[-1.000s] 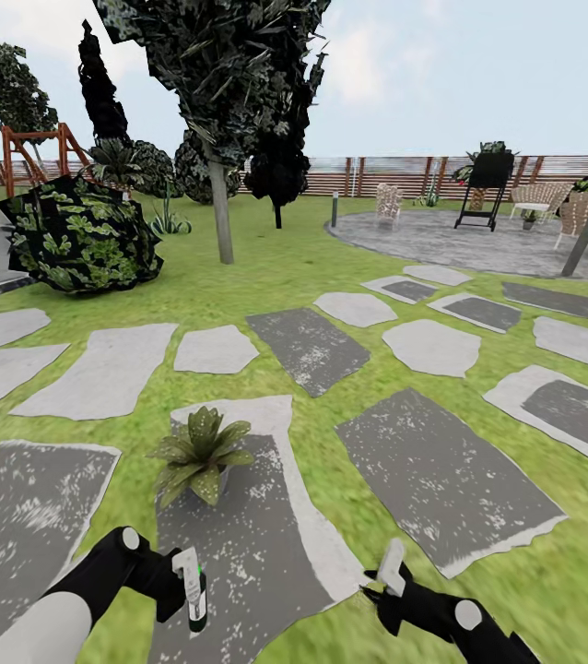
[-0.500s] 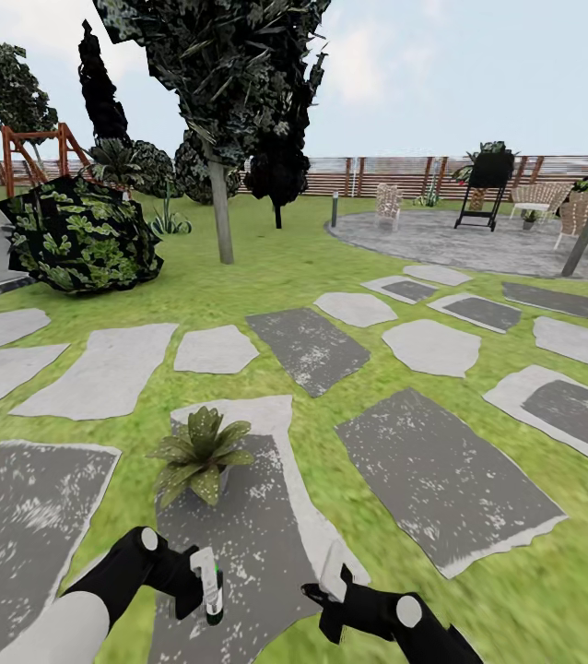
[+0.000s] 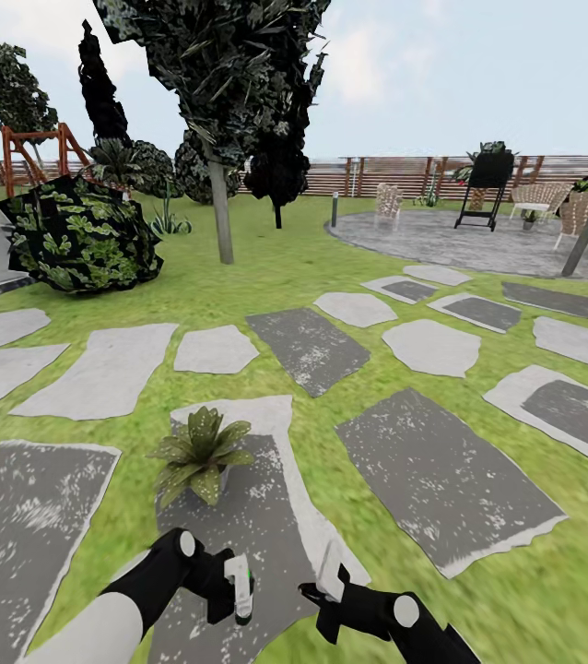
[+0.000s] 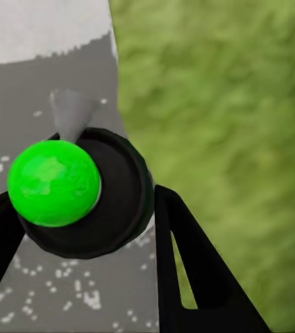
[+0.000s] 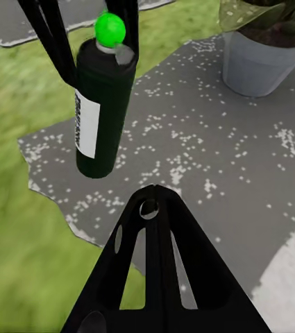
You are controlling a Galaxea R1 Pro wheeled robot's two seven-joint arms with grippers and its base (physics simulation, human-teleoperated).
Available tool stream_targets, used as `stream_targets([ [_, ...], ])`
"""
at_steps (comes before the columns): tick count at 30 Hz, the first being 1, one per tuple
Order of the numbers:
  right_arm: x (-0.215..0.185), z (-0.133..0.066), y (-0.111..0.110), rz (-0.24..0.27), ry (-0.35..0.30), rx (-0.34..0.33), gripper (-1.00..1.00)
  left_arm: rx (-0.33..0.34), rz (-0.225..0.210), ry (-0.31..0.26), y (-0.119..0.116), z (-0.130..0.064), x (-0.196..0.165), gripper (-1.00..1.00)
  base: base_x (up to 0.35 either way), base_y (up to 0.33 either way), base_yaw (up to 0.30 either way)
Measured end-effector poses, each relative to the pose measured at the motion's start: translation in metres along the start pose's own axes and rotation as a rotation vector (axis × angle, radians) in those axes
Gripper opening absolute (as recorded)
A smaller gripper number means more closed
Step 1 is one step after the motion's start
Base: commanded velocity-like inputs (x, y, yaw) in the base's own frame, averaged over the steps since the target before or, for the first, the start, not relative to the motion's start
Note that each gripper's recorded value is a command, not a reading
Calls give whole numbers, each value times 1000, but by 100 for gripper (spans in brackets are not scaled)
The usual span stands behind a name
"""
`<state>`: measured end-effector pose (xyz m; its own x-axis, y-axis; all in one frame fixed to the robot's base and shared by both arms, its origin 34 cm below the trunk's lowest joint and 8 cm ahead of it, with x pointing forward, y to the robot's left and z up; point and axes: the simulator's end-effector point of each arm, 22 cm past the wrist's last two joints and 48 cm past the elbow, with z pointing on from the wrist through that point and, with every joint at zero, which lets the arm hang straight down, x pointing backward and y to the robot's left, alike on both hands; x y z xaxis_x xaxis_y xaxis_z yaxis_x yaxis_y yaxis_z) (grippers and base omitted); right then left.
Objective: Pick up the pesticide atomizer in the garden and spray insectifuge to fully cover both potted plants in the garden.
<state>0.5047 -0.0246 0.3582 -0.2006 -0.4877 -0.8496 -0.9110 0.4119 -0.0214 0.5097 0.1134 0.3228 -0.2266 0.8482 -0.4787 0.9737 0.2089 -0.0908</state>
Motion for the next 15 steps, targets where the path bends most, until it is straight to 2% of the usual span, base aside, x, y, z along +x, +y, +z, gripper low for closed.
stream_targets([
  [2,0,0,0,0,0,0,-100,12,41,22,-5,4,-1,-100,0,0,0],
  [4,0,0,0,-1,0,-1,-100,12,62,34,-6,6,-1,-100,0,0,0],
  [11,-1,1,1,0,-1,-1,-100,-7,78,22,-11,19,-18,-100,0,0,0],
  [15,-11,8,7,4,-19,-9,-100,-5,81,13,-14,22,-24,-100,0,0,0],
])
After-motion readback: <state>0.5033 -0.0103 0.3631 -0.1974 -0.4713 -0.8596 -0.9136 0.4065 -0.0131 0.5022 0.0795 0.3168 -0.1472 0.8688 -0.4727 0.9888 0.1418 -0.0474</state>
